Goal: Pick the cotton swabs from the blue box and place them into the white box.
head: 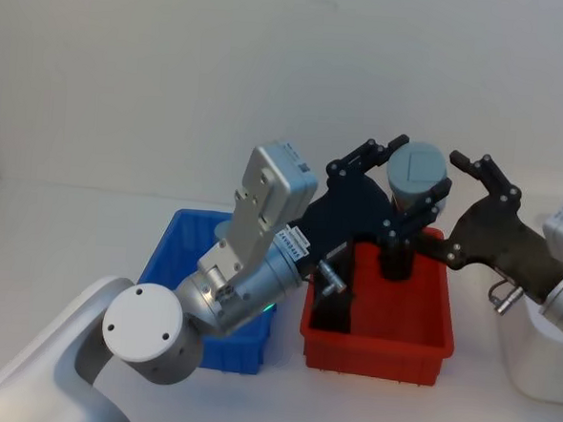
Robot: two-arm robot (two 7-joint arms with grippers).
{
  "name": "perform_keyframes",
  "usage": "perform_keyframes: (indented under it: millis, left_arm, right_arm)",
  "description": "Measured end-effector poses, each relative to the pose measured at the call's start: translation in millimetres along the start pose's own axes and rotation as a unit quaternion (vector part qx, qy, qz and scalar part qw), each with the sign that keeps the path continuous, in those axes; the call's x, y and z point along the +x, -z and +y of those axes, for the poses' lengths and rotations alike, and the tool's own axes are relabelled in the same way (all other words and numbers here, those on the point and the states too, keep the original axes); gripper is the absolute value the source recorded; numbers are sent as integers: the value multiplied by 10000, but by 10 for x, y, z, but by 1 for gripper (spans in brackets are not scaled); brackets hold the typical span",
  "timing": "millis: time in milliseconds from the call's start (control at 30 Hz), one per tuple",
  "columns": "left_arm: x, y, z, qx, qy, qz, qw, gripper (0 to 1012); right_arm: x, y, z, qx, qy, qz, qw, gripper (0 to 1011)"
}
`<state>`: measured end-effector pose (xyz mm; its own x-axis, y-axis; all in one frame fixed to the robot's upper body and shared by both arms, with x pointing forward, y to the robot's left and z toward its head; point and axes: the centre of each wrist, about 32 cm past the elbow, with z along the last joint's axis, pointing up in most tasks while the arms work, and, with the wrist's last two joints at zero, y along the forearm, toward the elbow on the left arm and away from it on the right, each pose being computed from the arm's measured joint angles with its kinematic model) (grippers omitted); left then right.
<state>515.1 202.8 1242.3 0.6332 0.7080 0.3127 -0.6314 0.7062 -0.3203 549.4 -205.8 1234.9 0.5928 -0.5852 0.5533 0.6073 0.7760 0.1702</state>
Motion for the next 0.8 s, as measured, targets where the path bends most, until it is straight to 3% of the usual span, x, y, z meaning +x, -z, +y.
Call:
perform_keyframes:
  millis: [167, 400, 567, 700, 800]
  left_arm:
    - [-1, 6, -8, 14, -9, 0, 10000, 670]
    - [-3, 9, -15, 23, -16, -2, 10000, 670]
    - [-4, 11, -17, 26, -21, -1, 10000, 670]
    - [-3, 12, -18, 26, -24, 0, 10000, 670]
    - [-3, 12, -20, 26, -24, -2, 10000, 670]
  right_arm:
    - [-2, -15, 4, -30, -29, -15, 10000, 1002]
    - [-5, -27, 8, -51, -49, -24, 10000, 861]
    - [-8, -30, 9, -68, -67, -29, 10000, 694]
    - [-8, -33, 10, -73, -70, -33, 9999, 622]
    - [-7, -35, 10, -76, -72, -35, 9999, 622]
